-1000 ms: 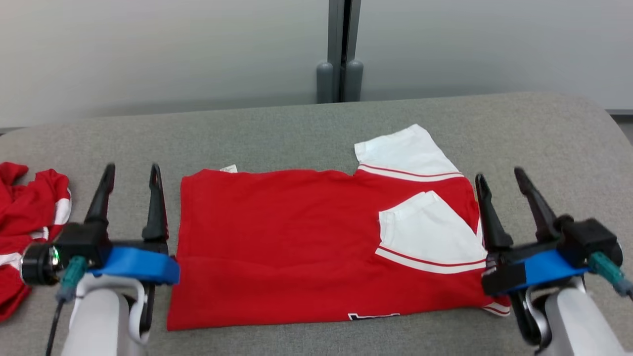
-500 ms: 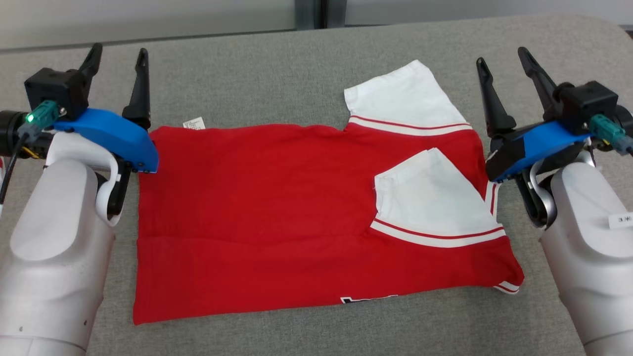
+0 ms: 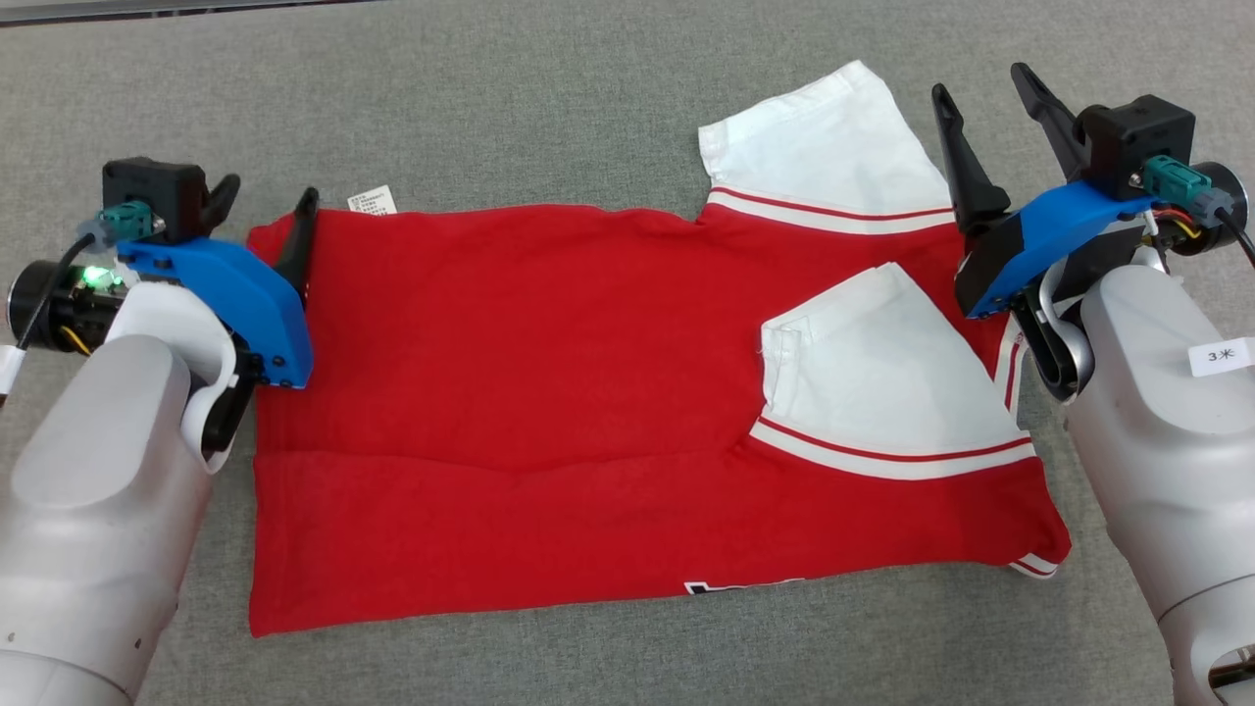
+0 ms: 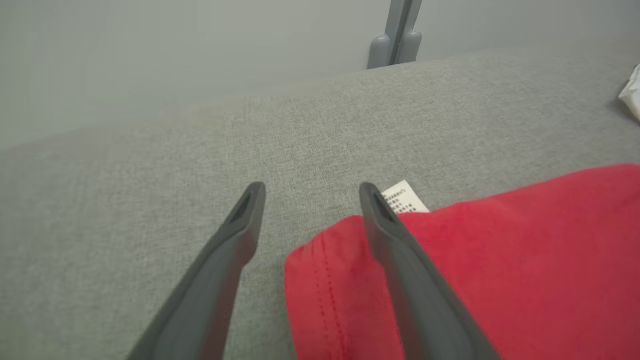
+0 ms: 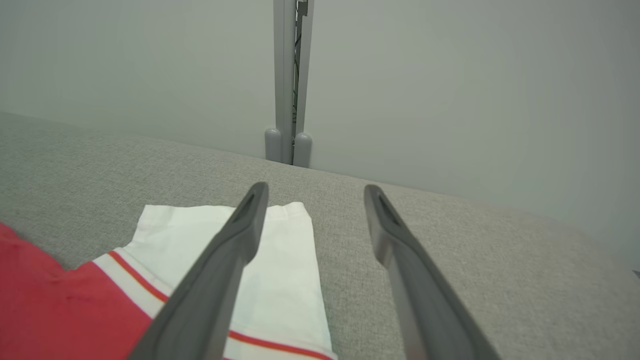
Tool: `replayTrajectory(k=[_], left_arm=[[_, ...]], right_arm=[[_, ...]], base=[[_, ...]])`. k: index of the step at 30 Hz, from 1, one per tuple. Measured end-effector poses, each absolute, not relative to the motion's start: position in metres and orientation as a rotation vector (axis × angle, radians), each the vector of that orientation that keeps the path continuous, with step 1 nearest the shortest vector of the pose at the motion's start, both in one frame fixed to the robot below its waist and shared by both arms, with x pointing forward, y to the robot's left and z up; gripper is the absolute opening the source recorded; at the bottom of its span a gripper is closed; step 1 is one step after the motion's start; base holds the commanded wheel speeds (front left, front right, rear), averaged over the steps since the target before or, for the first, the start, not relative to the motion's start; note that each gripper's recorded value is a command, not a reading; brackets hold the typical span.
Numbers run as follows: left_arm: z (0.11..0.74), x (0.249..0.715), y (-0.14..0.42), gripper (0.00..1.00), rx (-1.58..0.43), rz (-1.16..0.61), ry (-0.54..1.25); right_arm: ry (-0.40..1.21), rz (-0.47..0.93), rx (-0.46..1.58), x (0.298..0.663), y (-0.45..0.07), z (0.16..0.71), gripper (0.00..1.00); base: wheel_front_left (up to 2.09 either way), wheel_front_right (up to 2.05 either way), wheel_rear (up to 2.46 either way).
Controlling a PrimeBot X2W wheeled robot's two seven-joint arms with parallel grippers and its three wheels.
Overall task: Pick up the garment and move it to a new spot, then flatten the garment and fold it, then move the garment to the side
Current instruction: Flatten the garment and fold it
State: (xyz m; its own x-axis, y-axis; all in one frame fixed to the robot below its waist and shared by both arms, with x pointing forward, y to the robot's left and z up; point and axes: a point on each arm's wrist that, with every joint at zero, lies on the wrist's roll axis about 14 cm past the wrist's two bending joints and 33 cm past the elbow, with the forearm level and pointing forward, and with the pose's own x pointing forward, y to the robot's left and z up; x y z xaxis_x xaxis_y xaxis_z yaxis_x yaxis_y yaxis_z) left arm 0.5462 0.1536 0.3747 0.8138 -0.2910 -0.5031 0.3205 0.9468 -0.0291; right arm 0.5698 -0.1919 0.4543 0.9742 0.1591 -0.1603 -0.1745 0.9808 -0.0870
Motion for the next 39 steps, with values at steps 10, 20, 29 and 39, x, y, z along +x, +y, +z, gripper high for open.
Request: replayTrajectory(k=[10,20,29,39], left_arm=[[0.343,0.523,0.145,0.67,0.047,-0.361,0.658],[0.348,0.523,0.151,0.0,0.039,-0.342,0.6],[0.359,0.516,0.145,0.0,0.018,-0.362,0.505],[0.359,0.518,0.143,0.0,0.0,-0.38,0.451]], right_arm=[[0.176,0.177,-0.101,0.569,-0.191,0.446,1.0],[0.207,0.199,-0.119,0.571,-0.184,0.437,1.0],[0.232,0.221,-0.162,0.594,-0.179,0.437,1.0],[0.331,0.242,-0.217,0.633,-0.167,0.418,1.0]], base=[[0.0,0.0,0.0],[0.0,0.0,0.0],[0.0,0.0,0.0],[0.0,0.0,0.0]])
